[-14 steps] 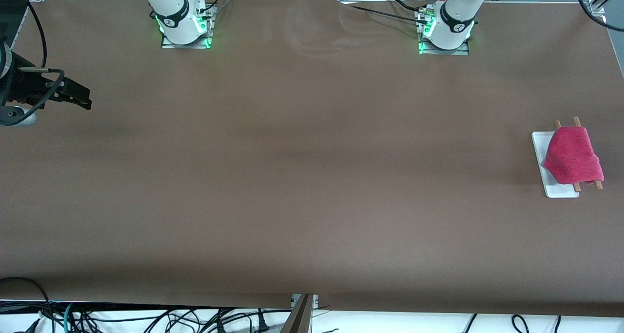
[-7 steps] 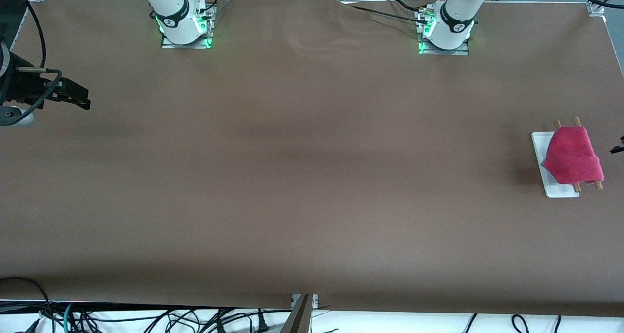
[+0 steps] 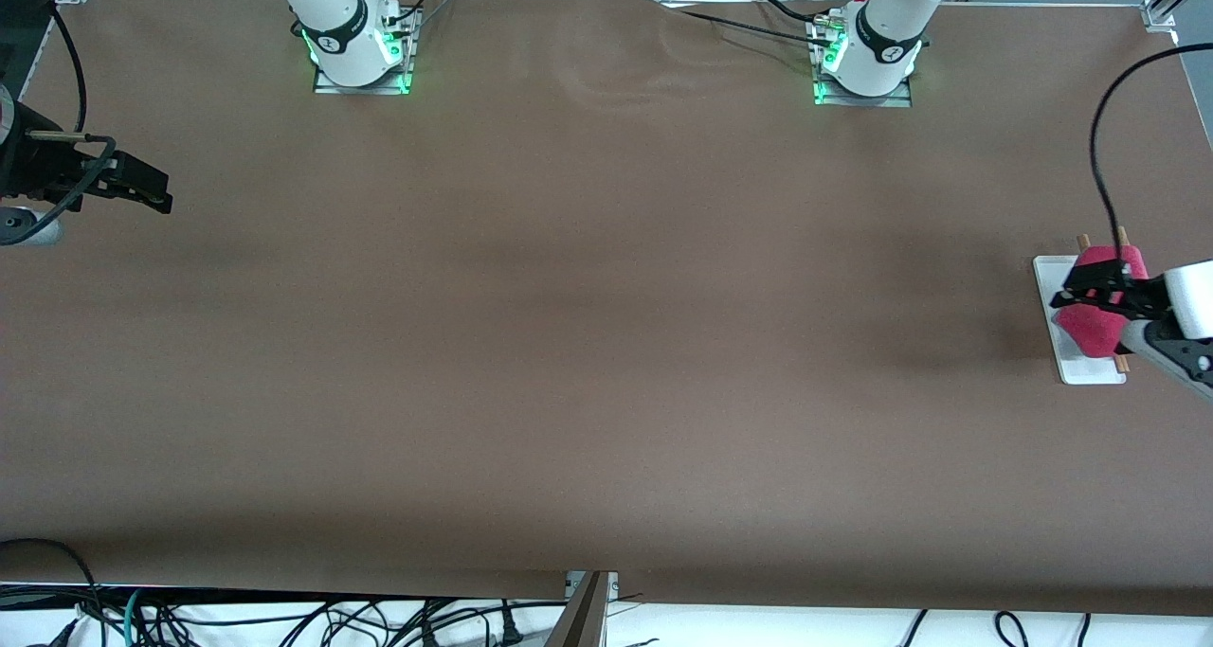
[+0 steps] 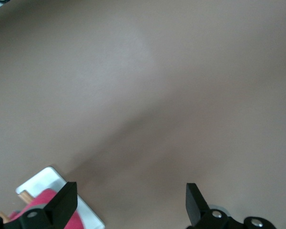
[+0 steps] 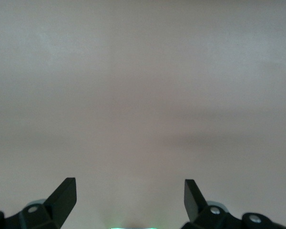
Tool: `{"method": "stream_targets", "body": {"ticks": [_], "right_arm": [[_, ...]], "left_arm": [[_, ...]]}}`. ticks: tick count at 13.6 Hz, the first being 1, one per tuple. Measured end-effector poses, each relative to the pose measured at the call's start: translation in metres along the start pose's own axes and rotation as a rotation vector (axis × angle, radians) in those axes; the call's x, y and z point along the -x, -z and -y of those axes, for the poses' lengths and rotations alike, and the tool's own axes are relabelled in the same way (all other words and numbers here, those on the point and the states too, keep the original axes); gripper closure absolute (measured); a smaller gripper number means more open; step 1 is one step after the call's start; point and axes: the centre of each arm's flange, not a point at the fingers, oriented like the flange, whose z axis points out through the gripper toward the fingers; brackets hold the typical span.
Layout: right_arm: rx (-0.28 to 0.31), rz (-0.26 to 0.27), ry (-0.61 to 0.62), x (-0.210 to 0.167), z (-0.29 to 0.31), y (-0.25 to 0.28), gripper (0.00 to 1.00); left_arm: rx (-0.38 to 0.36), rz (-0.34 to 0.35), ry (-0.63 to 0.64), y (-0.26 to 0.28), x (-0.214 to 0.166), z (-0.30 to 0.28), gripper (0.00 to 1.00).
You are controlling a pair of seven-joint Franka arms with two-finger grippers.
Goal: Pass towel and hang on rack
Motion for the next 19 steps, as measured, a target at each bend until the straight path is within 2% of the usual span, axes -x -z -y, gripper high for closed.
{"method": "stream_targets", "body": {"ticks": [4, 6, 8, 11, 19], "right_arm": [[-0.001, 0.002, -0.029, 0.0, -0.017, -0.001, 0.0], [-0.002, 0.004, -0.038, 0.0, -0.022, -0.001, 0.0], [-0.003, 0.006, -0.038, 0.0, -0.022, -0.002, 0.0], [-0.003, 0.006, -0.038, 0.0, -0.022, -0.001, 0.0], [-0.005, 0.005, -0.017, 0.0, -0.021, -0.002, 0.0]], "left_arm": [[-0.098, 0.032, 0.263, 0.029, -0.004, -0.08, 0.0], [-0.1, 0.022, 0.351, 0.039, 0.011, -0.095, 0.0], [-0.083, -0.022, 0.396, 0.035, 0.031, -0.09, 0.0], [-0.095, -0.082, 0.468, 0.017, 0.058, -0.093, 0.0], [-0.098, -0.1, 0.493, 0.008, 0.07, -0.1, 0.0]]}}
